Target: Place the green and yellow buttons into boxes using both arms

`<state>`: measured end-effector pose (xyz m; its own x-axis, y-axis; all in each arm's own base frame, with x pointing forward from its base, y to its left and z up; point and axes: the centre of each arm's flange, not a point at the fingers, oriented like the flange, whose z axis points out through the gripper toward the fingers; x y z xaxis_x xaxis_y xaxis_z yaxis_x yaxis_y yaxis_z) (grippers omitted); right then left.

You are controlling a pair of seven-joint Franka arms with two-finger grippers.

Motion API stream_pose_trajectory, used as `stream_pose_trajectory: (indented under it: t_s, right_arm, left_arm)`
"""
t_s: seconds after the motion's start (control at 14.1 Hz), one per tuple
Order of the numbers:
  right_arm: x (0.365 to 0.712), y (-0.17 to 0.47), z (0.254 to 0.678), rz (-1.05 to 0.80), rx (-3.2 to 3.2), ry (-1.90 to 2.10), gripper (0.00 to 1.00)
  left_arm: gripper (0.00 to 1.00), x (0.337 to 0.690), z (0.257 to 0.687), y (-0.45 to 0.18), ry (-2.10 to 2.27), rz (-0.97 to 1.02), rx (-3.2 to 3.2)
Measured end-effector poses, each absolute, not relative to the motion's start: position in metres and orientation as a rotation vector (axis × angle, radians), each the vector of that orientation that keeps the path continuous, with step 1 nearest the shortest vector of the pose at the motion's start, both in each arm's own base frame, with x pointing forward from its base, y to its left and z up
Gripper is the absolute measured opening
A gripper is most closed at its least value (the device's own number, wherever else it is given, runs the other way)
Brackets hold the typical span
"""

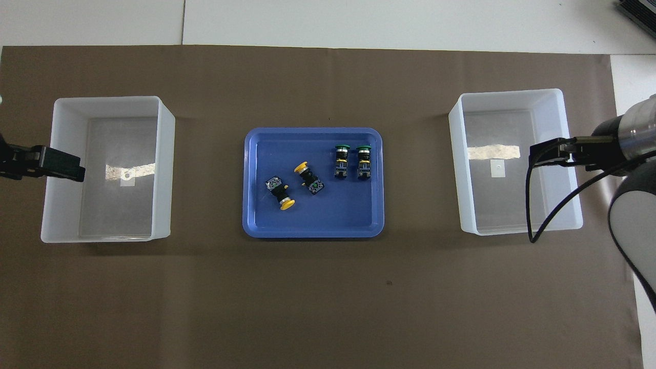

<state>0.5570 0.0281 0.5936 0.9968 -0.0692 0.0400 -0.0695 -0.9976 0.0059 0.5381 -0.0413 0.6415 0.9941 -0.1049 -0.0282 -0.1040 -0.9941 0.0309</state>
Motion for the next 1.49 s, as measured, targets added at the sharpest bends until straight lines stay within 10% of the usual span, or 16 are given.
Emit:
stream_pose_trajectory:
  t_s: [1.49]
  right_arm:
    - [0.554,0.027,0.592,0.054,3.131,-0.111,1.0]
  left_arm:
    - [1.0,0.534,0.614,-0.061,0.066,-0.004,3.113]
